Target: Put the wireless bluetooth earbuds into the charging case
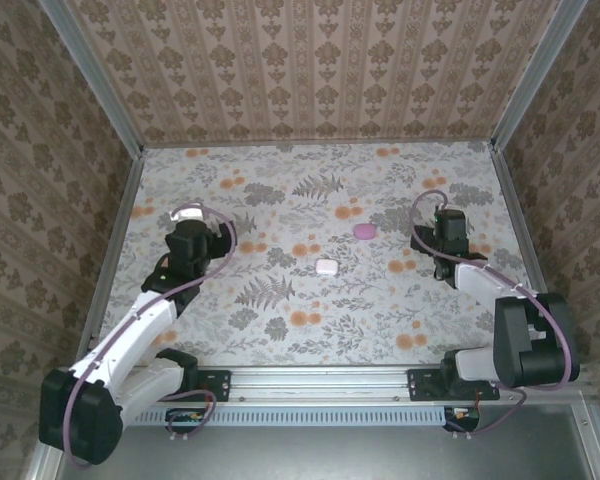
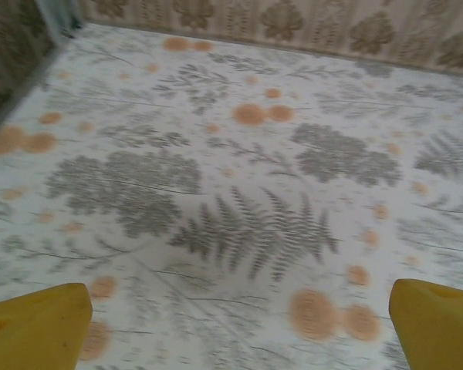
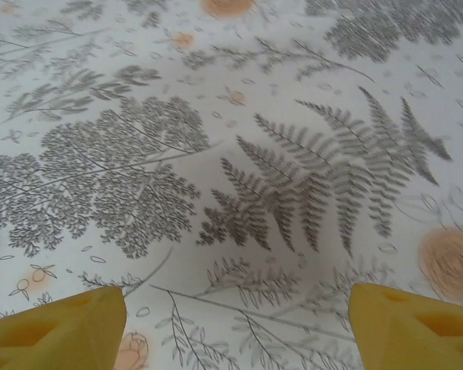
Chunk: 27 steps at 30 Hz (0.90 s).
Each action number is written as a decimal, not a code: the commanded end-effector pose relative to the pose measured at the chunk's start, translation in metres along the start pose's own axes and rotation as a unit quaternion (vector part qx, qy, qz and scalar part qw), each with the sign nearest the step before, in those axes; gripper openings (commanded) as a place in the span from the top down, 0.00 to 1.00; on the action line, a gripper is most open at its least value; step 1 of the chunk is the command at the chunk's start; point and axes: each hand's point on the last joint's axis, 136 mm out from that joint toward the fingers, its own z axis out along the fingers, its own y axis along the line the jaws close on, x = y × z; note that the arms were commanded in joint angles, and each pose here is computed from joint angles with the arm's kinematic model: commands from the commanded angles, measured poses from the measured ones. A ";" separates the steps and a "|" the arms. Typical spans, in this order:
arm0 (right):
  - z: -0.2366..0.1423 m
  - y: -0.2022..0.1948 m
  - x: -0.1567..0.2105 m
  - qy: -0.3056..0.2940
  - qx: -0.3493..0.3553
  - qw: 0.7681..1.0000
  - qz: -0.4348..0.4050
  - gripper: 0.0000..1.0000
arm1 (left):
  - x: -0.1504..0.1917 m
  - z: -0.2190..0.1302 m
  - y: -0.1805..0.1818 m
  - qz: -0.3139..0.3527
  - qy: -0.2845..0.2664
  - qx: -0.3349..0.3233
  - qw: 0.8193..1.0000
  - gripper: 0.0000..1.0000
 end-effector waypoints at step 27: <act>0.016 0.022 -0.032 -0.159 -0.064 0.984 -0.044 0.00 | 0.020 0.084 0.055 0.104 -0.085 0.028 0.991 0.00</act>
